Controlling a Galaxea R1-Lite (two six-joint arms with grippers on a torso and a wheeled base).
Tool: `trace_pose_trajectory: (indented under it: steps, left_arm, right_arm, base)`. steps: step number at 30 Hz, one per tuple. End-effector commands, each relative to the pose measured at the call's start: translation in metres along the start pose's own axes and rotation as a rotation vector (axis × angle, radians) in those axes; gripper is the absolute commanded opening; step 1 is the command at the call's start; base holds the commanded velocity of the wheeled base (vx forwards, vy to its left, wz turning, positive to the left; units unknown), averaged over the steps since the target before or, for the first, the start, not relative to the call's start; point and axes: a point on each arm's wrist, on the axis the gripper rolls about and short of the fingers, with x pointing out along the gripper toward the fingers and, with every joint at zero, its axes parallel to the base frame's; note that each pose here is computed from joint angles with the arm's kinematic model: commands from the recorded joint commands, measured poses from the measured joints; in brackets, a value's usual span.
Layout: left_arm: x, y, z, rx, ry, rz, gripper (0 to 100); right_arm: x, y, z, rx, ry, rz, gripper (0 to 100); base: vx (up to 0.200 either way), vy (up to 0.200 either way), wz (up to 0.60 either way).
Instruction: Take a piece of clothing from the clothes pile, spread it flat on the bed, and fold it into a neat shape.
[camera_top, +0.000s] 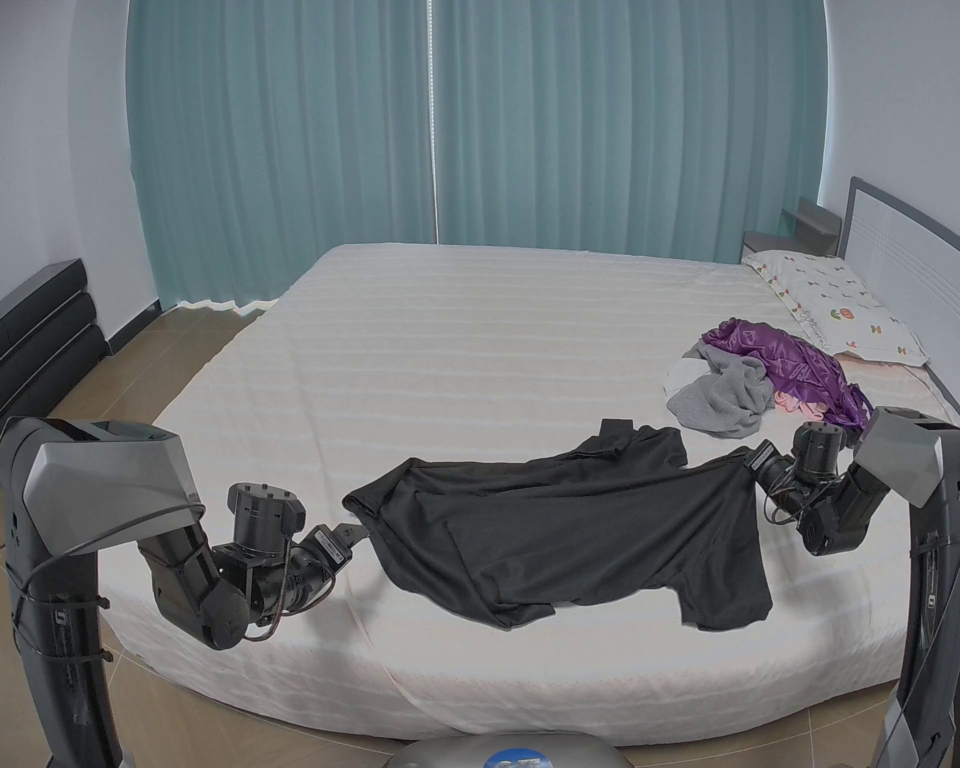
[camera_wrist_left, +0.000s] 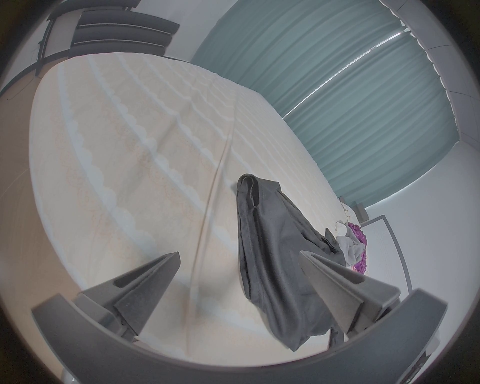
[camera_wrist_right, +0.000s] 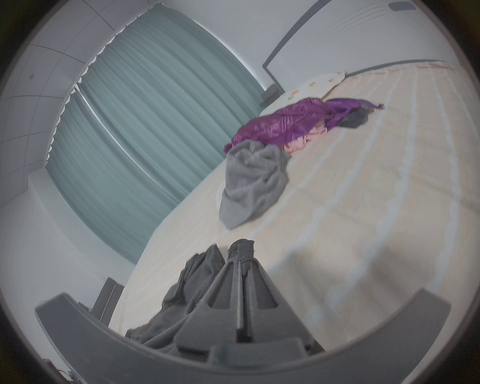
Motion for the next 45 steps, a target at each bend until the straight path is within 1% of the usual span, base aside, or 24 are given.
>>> trace_pose_trajectory:
  steps: [1, 2, 5, 8, 11, 14, 15, 18, 21, 26, 27, 30, 32, 35, 38, 39, 40, 42, 44, 45]
  left_arm:
    - [0.012, 0.0, 0.001, 0.004, -0.015, 0.001, 100]
    - [0.012, 0.0, 0.001, 0.004, -0.015, 0.001, 100]
    - [0.016, -0.004, 0.004, 0.034, -0.027, -0.011, 100]
    - [0.021, -0.004, 0.004, 0.072, -0.03, -0.01, 100]
    - [0.027, -0.007, 0.003, 0.095, -0.032, -0.021, 100]
    - [0.03, -0.011, 0.004, 0.117, -0.034, -0.029, 100]
    - [0.032, -0.014, 0.001, 0.146, -0.024, -0.031, 100]
    - [0.035, -0.018, -0.001, 0.169, -0.011, -0.03, 100]
    - [0.037, -0.029, -0.01, 0.192, 0.022, -0.032, 100]
    - [0.039, -0.037, -0.022, 0.216, 0.048, -0.049, 100]
    - [0.039, -0.038, -0.023, 0.219, 0.051, -0.051, 100]
    - [0.038, -0.038, -0.025, 0.222, 0.056, -0.049, 100]
    - [0.037, -0.037, -0.026, 0.223, 0.059, -0.046, 100]
    - [0.035, -0.035, -0.026, 0.221, 0.06, -0.039, 100]
    - [0.03, -0.031, -0.027, 0.218, 0.064, -0.026, 100]
    - [0.03, -0.031, -0.027, 0.218, 0.064, -0.026, 100]
    - [0.025, -0.029, -0.026, 0.216, 0.067, -0.021, 100]
    - [0.017, -0.029, -0.025, 0.209, 0.069, -0.018, 100]
    - [0.01, -0.028, -0.025, 0.197, 0.072, -0.014, 100]
    - [0.004, -0.026, -0.026, 0.181, 0.077, -0.007, 100]
  right_arm:
    - [0.017, -0.011, 0.006, 0.004, -0.058, -0.017, 0]
    - [0.017, -0.011, 0.006, 0.004, -0.058, -0.017, 0]
    - [0.029, -0.011, 0.009, 0.006, -0.108, -0.022, 0]
    - [0.04, -0.008, 0.018, 0.009, -0.186, -0.029, 0]
    - [0.046, -0.008, 0.019, 0.01, -0.214, -0.033, 0]
    - [0.049, -0.009, 0.018, 0.01, -0.219, -0.032, 0]
    - [0.05, -0.011, 0.016, 0.009, -0.213, -0.035, 0]
    - [0.049, -0.014, 0.013, 0.007, -0.202, -0.043, 0]
    - [0.048, -0.016, 0.009, 0.006, -0.193, -0.049, 0]
    - [0.043, -0.018, 0.003, 0.001, -0.154, -0.049, 0]
    - [0.042, -0.018, 0.001, 0.0, -0.139, -0.044, 100]
    - [0.034, -0.018, -0.004, -0.002, -0.1, -0.032, 100]
    - [0.029, -0.015, -0.002, -0.003, -0.102, -0.02, 100]
    - [0.007, -0.01, 0.005, -0.001, -0.076, 0.011, 100]
    - [-0.015, -0.008, 0.01, 0.001, -0.064, 0.011, 100]
    - [-0.015, -0.008, 0.01, 0.001, -0.064, 0.011, 100]
    - [-0.03, -0.006, 0.018, 0.007, -0.082, 0.014, 100]
    - [-0.046, -0.004, 0.025, 0.014, -0.091, 0.016, 100]
    - [-0.059, -0.003, 0.025, 0.017, -0.075, 0.008, 100]
    - [-0.072, -0.004, 0.02, 0.021, -0.047, -0.01, 100]
  base:
    - [0.0, 0.0, 0.0]
    - [0.0, 0.0, 0.0]
    - [0.0, 0.0, 0.0]
    - [0.0, 0.0, 0.0]
    - [0.0, 0.0, 0.0]
    - [0.0, 0.0, 0.0]
    - [0.0, 0.0, 0.0]
    - [0.0, 0.0, 0.0]
    - [0.0, 0.0, 0.0]
    - [0.0, 0.0, 0.0]
    - [0.0, 0.0, 0.0]
    - [0.0, 0.0, 0.0]
    - [0.0, 0.0, 0.0]
    - [0.0, 0.0, 0.0]
    - [0.0, 0.0, 0.0]
    - [0.0, 0.0, 0.0]
    - [0.0, 0.0, 0.0]
    - [0.0, 0.0, 0.0]
    - [0.0, 0.0, 0.0]
    - [0.0, 0.0, 0.0]
